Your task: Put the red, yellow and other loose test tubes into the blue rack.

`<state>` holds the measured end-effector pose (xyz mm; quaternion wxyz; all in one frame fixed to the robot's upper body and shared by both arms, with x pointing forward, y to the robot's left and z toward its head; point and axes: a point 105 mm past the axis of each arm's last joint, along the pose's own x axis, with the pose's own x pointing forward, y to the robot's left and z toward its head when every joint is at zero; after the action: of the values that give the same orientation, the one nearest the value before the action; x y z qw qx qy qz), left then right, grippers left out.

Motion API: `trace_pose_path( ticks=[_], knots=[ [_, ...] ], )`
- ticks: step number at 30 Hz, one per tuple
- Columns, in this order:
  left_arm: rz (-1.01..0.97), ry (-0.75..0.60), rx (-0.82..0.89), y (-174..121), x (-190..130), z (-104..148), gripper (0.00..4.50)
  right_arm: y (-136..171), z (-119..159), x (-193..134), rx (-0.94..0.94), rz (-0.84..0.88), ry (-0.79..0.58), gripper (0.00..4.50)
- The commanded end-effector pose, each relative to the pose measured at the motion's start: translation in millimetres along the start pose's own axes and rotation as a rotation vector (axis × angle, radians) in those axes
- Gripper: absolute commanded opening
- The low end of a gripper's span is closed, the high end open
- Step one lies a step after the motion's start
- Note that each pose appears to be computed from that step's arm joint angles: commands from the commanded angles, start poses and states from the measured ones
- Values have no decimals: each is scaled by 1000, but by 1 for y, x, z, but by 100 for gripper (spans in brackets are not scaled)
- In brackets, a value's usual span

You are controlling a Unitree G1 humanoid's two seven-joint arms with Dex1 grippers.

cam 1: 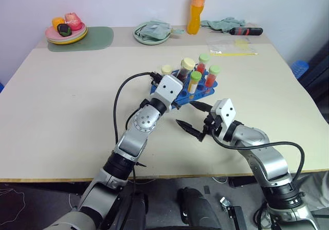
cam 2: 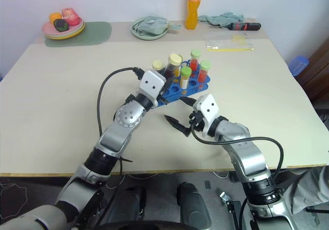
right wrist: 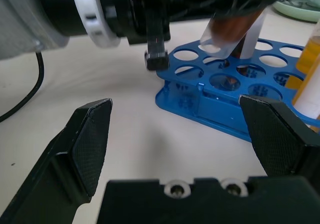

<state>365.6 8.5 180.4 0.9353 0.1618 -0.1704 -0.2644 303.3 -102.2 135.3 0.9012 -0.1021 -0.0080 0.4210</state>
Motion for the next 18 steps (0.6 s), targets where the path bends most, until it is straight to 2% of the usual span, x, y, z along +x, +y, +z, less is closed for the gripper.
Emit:
trace_pose_path(
  ticks=[1,18],
  knots=[
    [-3,-57,4,0,5,14,83,-2,13,-5,-34,-19,-34,450],
    [-9,-18,-52,-7,13,-15,83,0,13,-7,-46,-18,-21,450]
  ],
)
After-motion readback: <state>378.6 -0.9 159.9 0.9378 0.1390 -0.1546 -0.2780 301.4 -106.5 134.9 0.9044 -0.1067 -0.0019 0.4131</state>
